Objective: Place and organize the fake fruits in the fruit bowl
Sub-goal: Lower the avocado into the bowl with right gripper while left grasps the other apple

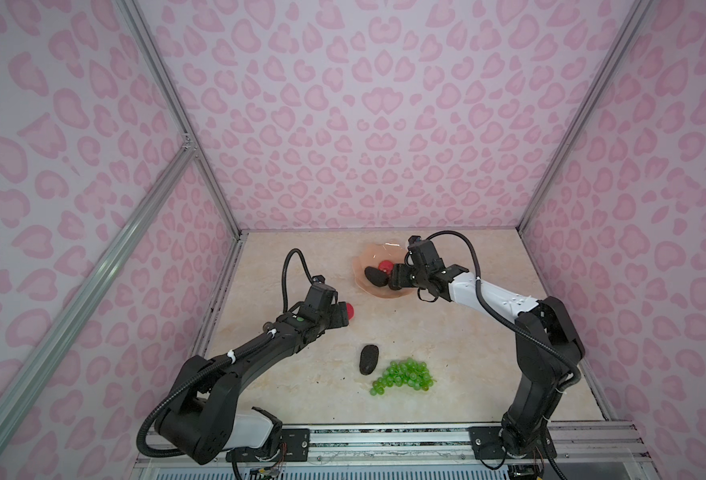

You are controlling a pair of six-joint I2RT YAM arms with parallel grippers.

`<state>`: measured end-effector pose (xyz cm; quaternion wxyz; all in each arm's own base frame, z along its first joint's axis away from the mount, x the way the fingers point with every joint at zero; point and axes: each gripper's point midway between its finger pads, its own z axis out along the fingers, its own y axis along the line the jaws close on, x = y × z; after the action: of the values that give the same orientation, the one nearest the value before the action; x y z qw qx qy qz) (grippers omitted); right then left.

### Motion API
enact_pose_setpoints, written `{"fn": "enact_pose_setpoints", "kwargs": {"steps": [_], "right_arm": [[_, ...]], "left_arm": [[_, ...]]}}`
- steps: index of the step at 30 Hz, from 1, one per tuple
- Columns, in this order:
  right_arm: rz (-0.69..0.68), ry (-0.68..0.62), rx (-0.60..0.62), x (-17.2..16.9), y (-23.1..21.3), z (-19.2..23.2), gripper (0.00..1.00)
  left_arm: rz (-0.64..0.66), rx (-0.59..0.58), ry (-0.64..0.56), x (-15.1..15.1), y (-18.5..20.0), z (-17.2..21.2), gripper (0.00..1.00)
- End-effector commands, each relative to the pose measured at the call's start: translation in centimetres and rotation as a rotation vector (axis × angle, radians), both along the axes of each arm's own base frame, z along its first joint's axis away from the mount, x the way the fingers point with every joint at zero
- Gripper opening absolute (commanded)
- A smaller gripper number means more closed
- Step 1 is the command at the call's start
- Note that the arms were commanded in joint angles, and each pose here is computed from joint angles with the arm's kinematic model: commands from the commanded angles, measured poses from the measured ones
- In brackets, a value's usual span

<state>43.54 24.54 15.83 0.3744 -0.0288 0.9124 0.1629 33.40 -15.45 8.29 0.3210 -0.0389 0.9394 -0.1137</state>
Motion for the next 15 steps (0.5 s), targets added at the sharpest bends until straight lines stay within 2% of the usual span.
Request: {"fn": "enact_pose_setpoints", "kwargs": {"steps": [1, 5, 10, 15], "right_arm": [[-0.006, -0.07, 0.01, -0.5, -0.7, 2.7, 0.8], [-0.011, -0.119, 0.034, -2.5, -2.0, 5.0, 0.82], [-0.051, -0.131, 0.028, -4.9, -4.2, 5.2, 0.82], [-0.1, -0.144, 0.013, -6.4, -6.3, 4.7, 0.81]], "left_arm": [[-0.022, -0.033, 0.007, 1.4, -1.3, -0.5, 0.82], [-0.013, -0.034, 0.032, 2.7, -1.9, -1.9, 0.79], [-0.01, -0.024, 0.05, 4.0, -2.3, -3.0, 0.76], [0.004, -0.021, 0.084, 4.4, -2.5, -4.6, 0.57]]}}
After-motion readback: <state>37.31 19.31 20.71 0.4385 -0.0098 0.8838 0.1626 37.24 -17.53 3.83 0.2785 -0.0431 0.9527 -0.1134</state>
